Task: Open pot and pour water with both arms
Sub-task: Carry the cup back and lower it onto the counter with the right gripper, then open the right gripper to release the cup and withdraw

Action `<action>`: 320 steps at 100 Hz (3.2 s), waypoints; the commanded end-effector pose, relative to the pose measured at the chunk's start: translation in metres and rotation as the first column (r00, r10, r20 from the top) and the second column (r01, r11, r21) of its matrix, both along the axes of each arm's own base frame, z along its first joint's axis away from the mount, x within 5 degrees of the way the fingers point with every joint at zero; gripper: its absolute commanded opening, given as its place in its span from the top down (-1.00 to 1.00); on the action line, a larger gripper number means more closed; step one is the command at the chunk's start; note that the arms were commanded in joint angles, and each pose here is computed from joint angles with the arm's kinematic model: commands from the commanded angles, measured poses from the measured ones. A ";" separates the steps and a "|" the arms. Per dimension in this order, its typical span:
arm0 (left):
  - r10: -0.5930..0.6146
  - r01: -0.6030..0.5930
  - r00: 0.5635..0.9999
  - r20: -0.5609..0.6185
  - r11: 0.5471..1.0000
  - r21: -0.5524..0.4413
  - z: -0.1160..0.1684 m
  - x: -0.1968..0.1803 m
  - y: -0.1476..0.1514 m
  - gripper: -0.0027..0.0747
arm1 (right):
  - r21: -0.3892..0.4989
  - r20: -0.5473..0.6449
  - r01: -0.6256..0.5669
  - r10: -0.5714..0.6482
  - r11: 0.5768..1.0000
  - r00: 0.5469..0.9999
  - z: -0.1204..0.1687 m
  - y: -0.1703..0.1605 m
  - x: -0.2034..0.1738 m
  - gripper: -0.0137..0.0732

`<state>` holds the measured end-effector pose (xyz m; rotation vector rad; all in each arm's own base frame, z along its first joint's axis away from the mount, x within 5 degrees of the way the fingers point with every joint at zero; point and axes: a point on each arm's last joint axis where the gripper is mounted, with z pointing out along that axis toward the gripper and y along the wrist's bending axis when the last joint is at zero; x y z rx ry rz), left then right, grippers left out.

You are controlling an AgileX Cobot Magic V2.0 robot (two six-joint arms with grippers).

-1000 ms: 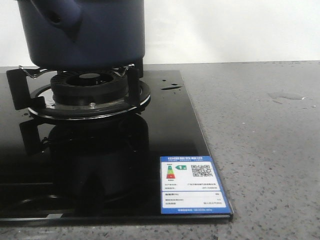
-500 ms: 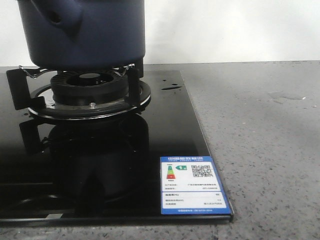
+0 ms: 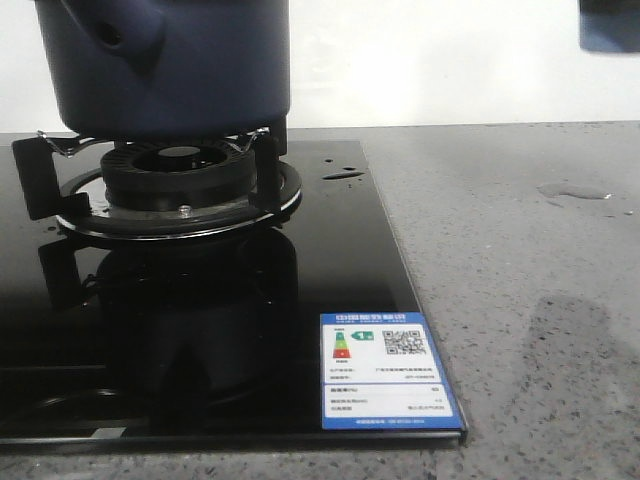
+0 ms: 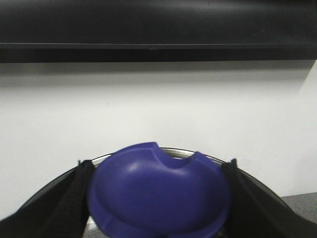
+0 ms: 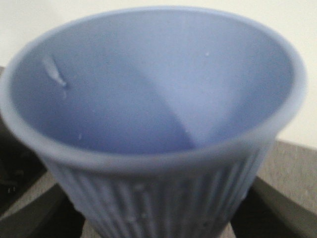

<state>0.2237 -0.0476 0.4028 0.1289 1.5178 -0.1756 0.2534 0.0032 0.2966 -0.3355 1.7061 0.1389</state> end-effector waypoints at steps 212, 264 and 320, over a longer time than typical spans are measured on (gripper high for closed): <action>0.037 -0.032 0.987 0.156 0.999 -0.035 0.027 -0.009 0.006 -0.03 | 0.104 -0.050 -0.107 0.113 0.989 0.992 -0.075 -0.012 0.010 -0.84; 0.039 -0.034 0.986 0.162 0.999 -0.037 0.027 -0.009 0.006 -0.03 | 0.027 -0.071 -0.025 0.027 0.999 0.997 -0.073 -0.005 -0.052 -0.84; -0.137 0.142 0.982 0.133 0.989 -0.029 0.019 -0.009 -0.036 -0.03 | 0.019 0.080 0.045 -0.046 0.999 0.996 -0.048 0.002 -0.101 -0.84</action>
